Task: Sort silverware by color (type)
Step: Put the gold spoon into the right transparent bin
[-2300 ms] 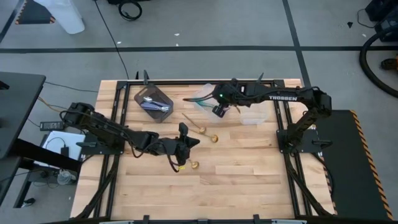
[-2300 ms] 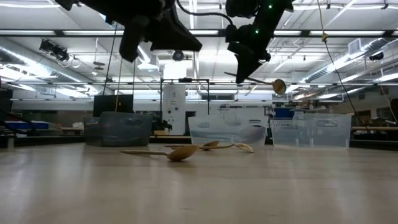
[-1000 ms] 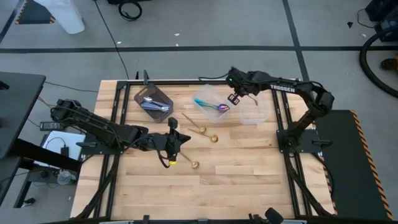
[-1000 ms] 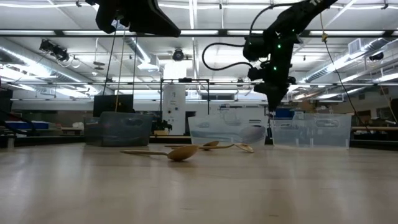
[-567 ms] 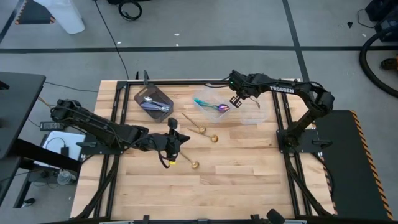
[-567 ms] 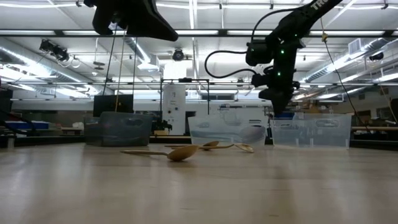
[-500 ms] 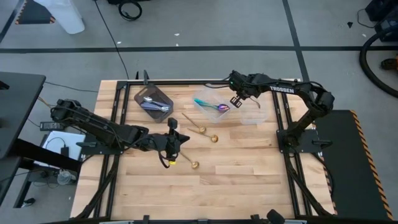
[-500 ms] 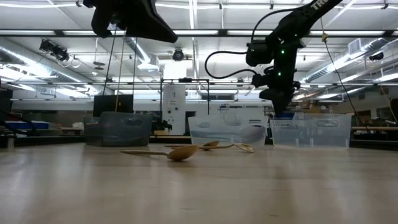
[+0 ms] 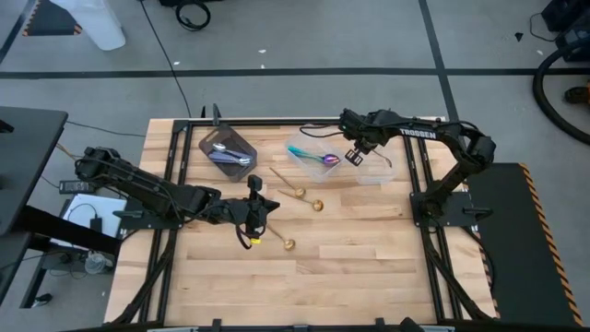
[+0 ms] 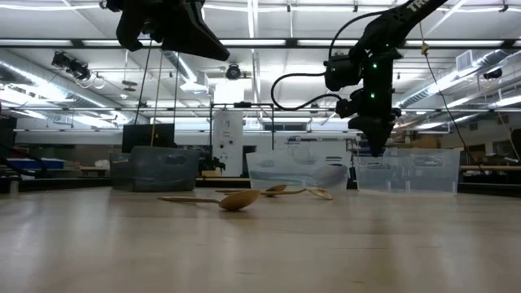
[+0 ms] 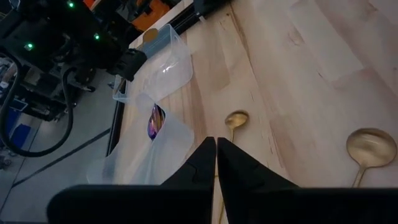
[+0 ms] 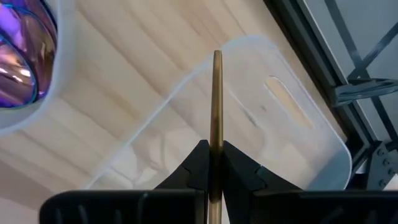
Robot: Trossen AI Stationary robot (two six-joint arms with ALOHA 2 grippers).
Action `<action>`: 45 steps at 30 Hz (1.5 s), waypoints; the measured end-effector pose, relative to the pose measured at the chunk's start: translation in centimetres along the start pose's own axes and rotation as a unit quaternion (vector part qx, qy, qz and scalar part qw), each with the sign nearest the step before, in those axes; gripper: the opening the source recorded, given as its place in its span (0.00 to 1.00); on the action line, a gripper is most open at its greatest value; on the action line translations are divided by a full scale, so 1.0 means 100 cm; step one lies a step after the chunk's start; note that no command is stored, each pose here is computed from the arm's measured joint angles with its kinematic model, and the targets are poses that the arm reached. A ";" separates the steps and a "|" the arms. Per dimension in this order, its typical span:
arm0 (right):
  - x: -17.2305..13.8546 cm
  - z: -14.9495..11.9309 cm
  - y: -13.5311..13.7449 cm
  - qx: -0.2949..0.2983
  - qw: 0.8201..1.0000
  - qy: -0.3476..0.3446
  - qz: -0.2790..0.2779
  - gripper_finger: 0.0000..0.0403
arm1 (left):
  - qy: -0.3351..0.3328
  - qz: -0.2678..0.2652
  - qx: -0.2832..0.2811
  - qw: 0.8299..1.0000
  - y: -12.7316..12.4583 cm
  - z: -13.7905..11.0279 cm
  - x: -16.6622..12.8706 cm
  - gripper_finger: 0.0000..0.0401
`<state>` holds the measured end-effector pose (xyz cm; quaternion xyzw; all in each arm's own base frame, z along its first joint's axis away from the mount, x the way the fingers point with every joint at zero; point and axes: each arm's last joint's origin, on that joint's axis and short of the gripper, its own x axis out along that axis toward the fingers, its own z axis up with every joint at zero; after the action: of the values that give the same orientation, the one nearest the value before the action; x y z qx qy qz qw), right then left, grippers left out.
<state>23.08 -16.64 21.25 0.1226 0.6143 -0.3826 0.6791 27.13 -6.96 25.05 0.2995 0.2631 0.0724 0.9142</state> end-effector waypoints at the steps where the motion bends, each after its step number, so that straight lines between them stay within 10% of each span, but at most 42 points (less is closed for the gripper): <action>1: 0.000 0.000 0.001 0.001 1.000 0.000 0.001 0.09 | 0.000 0.000 -0.001 1.000 0.000 0.000 0.000 0.06; 45: 0.045 -0.024 -0.009 0.055 0.998 0.015 0.017 0.09 | 0.009 -0.004 -0.014 1.000 -0.001 -0.002 0.000 0.06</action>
<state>20.50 -17.35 16.79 0.1762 0.6000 -0.4023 0.6687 27.03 -6.93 24.89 0.2851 0.2711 0.0753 0.9163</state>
